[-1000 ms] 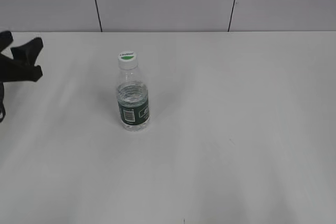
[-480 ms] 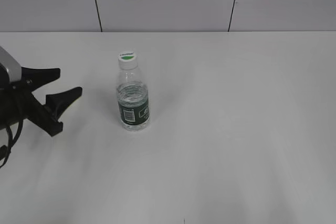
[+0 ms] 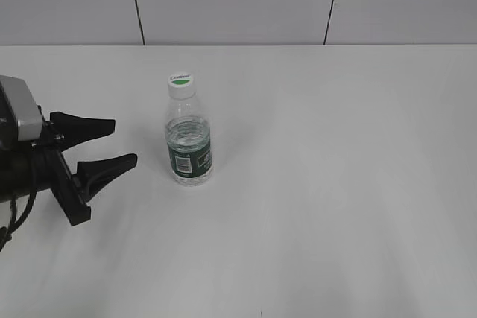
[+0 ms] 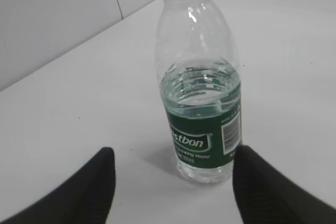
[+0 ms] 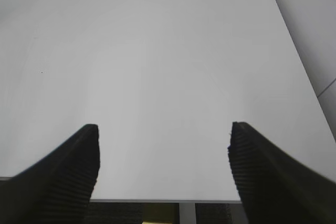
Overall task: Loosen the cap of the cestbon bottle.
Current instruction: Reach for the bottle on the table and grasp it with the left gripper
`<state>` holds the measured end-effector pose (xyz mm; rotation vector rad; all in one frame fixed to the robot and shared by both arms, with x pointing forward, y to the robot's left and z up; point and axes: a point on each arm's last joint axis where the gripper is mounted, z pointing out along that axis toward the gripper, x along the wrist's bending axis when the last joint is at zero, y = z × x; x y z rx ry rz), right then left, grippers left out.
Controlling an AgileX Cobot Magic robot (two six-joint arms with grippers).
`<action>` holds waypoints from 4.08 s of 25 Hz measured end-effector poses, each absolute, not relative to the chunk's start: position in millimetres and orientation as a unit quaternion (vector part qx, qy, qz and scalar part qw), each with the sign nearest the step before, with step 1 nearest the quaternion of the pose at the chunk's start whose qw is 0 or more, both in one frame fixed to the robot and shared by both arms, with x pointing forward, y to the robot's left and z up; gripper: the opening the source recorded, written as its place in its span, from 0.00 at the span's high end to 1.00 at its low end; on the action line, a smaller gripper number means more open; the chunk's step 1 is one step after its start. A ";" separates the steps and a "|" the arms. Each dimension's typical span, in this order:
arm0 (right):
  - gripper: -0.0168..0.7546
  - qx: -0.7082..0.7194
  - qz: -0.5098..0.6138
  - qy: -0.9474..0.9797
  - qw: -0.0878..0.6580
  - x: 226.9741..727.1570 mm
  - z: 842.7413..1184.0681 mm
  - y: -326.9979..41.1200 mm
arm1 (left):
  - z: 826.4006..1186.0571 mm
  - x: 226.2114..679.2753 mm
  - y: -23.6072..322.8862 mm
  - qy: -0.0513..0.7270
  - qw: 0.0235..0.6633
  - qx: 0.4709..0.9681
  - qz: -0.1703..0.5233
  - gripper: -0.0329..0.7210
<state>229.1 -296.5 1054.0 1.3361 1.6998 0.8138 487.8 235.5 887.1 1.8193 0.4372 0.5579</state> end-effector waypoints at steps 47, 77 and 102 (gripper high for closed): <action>0.22 0.529 0.322 0.673 0.404 229.1 1054.0 -296.5 | 841.3 517.3 171.3 0.236 0.577 0.764 0.168 0.18; 0.22 0.529 0.322 0.673 0.404 229.1 1054.0 -296.5 | 843.8 541.4 151.9 0.261 0.573 0.756 0.178 0.18; 0.22 0.529 0.322 0.673 0.404 229.1 1054.0 -296.5 | 823.0 541.1 152.7 0.280 0.581 0.744 0.172 0.18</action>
